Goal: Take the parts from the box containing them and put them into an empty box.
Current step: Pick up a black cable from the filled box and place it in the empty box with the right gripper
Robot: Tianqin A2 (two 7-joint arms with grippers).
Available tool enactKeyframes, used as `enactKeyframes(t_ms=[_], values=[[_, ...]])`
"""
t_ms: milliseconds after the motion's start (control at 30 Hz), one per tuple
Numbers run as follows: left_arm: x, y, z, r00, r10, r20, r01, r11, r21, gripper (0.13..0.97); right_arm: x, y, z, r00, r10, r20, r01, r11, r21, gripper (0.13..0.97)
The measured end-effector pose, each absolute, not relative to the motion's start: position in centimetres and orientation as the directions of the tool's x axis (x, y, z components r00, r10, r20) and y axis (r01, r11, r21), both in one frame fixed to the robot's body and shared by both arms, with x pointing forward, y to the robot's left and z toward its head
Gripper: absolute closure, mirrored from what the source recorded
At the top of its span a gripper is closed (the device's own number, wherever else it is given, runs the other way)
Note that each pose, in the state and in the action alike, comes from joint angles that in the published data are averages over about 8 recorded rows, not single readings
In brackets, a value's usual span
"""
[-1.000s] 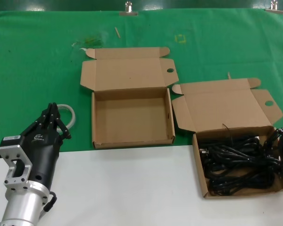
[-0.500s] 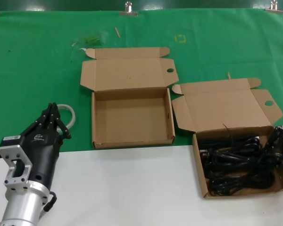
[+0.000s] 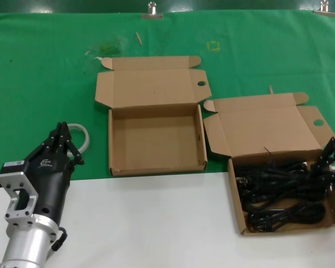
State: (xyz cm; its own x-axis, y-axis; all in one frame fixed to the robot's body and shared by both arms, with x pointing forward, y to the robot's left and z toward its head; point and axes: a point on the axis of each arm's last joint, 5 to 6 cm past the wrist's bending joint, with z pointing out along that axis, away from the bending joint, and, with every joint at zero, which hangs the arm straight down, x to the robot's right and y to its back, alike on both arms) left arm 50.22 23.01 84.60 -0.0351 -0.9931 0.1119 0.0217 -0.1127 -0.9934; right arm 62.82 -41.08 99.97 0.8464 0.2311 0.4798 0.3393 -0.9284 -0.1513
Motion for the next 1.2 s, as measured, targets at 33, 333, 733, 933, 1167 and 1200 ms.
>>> enactKeyframes(t_ms=[33, 333, 733, 933, 1167, 1200], values=[[50.2, 23.0, 84.6, -0.035, -0.993, 0.112, 0.022, -0.113, -0.993, 0.941, 62.9, -41.1, 100.1, 0.845, 0.228, 0.483, 0.338, -0.929, -0.153, 0.919], [50.2, 23.0, 84.6, -0.035, -0.993, 0.112, 0.022, -0.113, -0.993, 0.941, 64.6, -39.6, 101.2, 0.821, 0.207, 0.532, 0.344, -0.924, -0.171, 0.920], [50.2, 23.0, 84.6, -0.035, -0.993, 0.112, 0.022, -0.113, -0.993, 0.941, 67.5, -34.6, 101.4, 0.775, 0.222, 0.592, 0.402, -0.895, -0.191, 0.920], [50.2, 23.0, 84.6, -0.035, -0.993, 0.112, 0.022, -0.113, -0.993, 0.941, 69.1, -31.6, 101.0, 0.741, 0.236, 0.629, 0.442, -0.876, -0.193, 0.920], [50.2, 23.0, 84.6, -0.035, -0.993, 0.112, 0.022, -0.113, -0.993, 0.941, 70.4, -27.6, 100.1, 0.710, 0.264, 0.653, 0.495, -0.846, -0.197, 0.920], [50.2, 23.0, 84.6, -0.035, -0.993, 0.112, 0.022, -0.113, -0.993, 0.941, 70.5, -27.0, 100.0, 0.707, 0.268, 0.655, 0.502, -0.842, -0.198, 0.920]])
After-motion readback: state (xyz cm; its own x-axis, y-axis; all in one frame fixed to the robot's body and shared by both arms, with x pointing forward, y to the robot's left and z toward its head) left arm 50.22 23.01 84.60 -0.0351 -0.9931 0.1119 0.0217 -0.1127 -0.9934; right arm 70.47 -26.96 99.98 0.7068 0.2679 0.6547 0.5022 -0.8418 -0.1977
